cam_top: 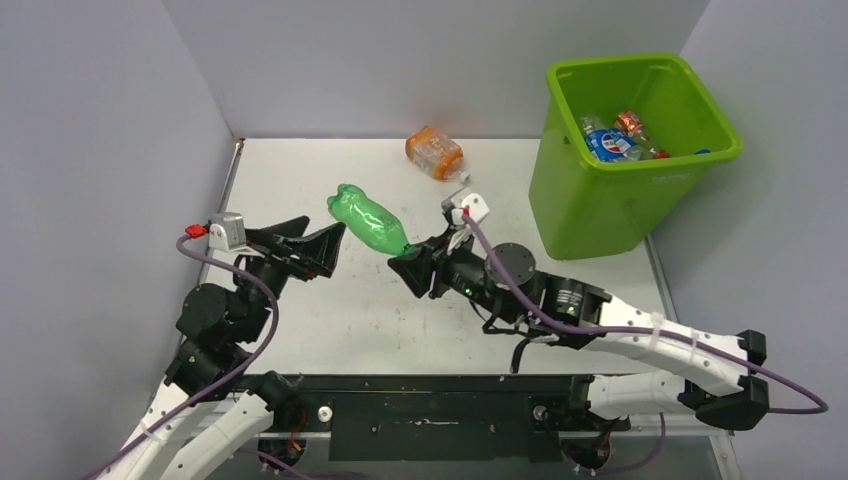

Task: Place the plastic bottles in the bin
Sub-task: Pick up the plastic bottle from the corner of the board.

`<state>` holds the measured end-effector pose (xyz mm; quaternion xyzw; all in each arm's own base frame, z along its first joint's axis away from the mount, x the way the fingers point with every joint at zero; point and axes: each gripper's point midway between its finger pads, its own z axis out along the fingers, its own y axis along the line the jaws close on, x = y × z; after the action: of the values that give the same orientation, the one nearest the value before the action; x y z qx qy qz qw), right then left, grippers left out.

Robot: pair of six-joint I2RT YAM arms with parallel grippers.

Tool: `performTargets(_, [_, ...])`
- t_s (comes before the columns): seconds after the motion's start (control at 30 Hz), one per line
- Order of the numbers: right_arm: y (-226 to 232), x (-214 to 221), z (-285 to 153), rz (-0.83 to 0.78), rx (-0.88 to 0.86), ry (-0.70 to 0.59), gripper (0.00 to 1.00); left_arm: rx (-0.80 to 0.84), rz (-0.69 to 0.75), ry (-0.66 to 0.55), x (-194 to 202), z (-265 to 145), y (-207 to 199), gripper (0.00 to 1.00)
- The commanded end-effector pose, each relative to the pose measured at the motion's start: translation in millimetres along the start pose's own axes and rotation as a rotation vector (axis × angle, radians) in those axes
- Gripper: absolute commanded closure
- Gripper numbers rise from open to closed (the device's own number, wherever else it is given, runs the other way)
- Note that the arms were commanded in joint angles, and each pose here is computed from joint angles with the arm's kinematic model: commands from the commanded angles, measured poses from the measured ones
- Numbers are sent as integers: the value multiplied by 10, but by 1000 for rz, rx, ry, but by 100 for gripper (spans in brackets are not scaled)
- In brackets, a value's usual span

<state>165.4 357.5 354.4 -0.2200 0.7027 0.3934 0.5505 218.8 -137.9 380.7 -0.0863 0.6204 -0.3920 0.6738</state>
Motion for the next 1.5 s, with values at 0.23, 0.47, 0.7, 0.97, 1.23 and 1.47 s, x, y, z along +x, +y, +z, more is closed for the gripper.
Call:
performTargets(0.23, [-288, -50, -826, -131, 126, 382, 95, 646, 1079, 252, 472, -302, -402, 4])
performTargets(0.47, [-197, 165, -730, -104, 59, 510, 95, 762, 1260, 264, 662, -213, -534, 4])
performTargets(0.7, [-73, 218, -564, -93, -5, 546, 95, 807, 1440, 336, 1106, -242, -565, 4])
performTargets(0.97, [-4, 102, -549, -86, -29, 532, 95, 722, 1517, 359, 1263, -135, -434, 0])
performTargets(1.23, [-5, 12, -619, -84, -24, 520, 95, 629, 1499, 324, 1235, -6, -406, 12])
performTargets(1.47, [35, -141, -569, -74, -35, 404, 92, 600, 1344, 275, 1192, 35, -549, 67])
